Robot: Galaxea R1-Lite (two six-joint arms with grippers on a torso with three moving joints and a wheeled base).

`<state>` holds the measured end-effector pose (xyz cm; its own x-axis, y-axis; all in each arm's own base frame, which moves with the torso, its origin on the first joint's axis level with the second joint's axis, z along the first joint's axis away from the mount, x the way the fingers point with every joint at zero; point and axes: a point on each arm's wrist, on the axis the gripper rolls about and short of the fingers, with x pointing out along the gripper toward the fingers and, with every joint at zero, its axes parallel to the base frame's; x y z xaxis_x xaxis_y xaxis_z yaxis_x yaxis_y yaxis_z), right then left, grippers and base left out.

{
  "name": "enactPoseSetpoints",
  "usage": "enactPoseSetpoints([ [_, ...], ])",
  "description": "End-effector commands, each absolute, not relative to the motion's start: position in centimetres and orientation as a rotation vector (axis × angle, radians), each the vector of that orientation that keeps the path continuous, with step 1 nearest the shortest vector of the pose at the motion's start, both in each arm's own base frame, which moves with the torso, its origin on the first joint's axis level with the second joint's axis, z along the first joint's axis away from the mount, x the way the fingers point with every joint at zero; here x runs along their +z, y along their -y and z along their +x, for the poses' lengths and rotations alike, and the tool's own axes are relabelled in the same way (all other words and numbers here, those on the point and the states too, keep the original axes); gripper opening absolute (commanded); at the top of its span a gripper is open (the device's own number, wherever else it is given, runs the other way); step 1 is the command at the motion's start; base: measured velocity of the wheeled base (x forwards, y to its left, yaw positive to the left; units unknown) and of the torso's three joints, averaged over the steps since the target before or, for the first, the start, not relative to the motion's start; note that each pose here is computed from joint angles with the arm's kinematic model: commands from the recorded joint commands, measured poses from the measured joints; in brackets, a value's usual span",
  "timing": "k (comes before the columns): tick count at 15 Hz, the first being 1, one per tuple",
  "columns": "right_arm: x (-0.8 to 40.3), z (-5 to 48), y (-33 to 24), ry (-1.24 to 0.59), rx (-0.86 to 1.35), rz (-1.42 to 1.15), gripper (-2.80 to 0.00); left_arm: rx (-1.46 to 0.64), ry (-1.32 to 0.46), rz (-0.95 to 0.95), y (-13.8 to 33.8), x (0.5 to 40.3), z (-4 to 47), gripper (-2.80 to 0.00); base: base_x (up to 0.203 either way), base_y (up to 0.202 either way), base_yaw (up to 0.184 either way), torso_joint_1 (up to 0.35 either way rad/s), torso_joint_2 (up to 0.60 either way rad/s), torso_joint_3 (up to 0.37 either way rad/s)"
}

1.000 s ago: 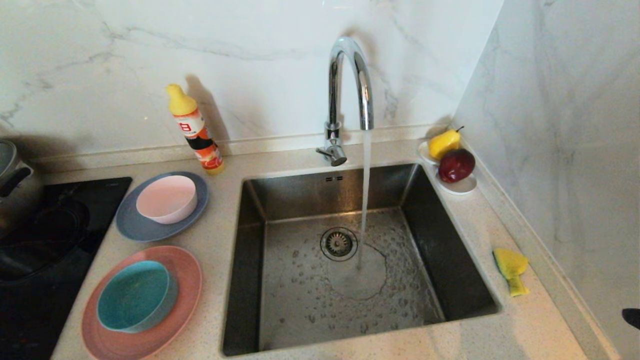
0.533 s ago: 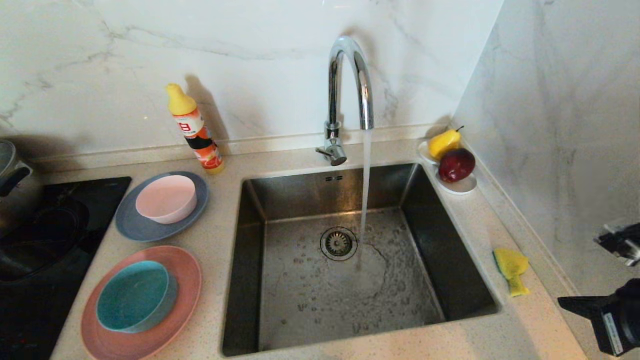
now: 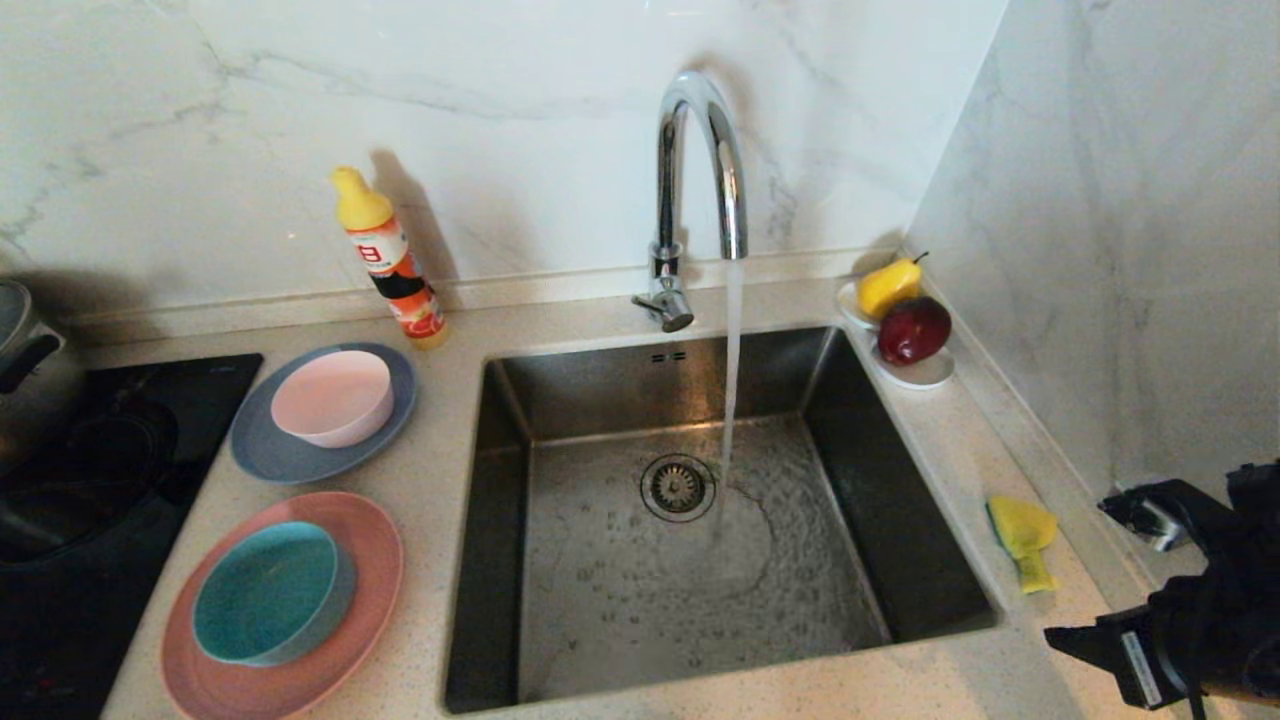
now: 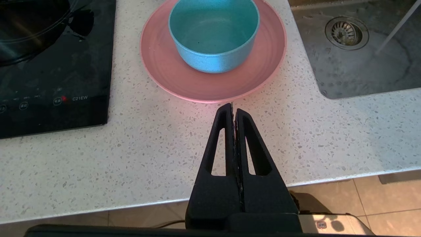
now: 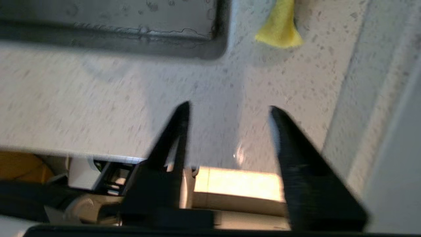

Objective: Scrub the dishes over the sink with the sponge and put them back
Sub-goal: Pick up a bowl and the sponge

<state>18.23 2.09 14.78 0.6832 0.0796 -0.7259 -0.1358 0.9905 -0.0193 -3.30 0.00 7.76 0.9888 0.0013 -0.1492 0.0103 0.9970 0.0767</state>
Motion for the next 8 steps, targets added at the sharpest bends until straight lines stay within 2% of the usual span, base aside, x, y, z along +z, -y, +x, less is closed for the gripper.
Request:
enactPoseSetpoints([
  [1, 13.6, 19.3, -1.9, -0.859, 0.101, -0.064, 0.0, -0.003, -0.152, 0.078, 0.0, 7.8, -3.3, -2.8, 0.0, 0.0, 0.0, 0.0, 0.0, 0.0],
  [8, 11.2, 23.9, -1.1, -0.845, 0.042, -0.031, 0.0, -0.004, -0.152, 0.078, 0.0, 7.8, -3.3, -2.8, 0.0, 0.0, 0.0, 0.0, 0.0, 0.0],
])
